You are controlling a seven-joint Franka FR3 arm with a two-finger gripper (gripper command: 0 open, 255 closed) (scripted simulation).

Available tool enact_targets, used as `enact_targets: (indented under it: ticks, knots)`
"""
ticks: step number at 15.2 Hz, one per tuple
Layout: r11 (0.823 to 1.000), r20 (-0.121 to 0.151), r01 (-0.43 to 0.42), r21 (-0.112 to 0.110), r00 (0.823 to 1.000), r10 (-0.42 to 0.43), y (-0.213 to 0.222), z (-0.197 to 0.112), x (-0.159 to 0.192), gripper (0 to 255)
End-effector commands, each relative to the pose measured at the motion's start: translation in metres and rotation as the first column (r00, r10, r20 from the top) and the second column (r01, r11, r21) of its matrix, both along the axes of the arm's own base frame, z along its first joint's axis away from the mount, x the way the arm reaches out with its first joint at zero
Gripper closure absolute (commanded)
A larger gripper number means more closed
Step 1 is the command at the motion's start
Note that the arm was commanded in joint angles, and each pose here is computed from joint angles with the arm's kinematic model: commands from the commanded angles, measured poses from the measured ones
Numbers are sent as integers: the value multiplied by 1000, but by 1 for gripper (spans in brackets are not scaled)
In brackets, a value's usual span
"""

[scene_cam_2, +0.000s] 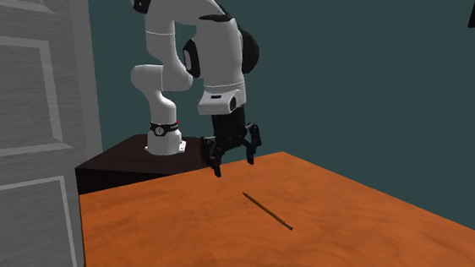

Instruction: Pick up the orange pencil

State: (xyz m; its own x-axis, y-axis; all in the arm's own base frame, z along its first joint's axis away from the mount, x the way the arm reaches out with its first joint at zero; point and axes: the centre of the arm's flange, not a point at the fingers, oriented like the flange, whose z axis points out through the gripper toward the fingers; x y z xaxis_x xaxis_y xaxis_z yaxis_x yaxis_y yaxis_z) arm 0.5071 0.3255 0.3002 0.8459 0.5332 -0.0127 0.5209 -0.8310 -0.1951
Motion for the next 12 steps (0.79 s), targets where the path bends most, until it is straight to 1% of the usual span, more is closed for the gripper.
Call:
enact_targets:
  ticks: [1, 7, 8, 12]
  knots:
    - [1000, 2, -22, 12, 1000, 22, 23, -11, 10, 0]
    - [995, 8, -88, 45, 996, 87, 88, -45, 31, 0]
    - [995, 9, -90, 46, 996, 90, 90, -46, 32, 0]
    - [995, 9, -90, 46, 996, 90, 90, -68, 32, 0]
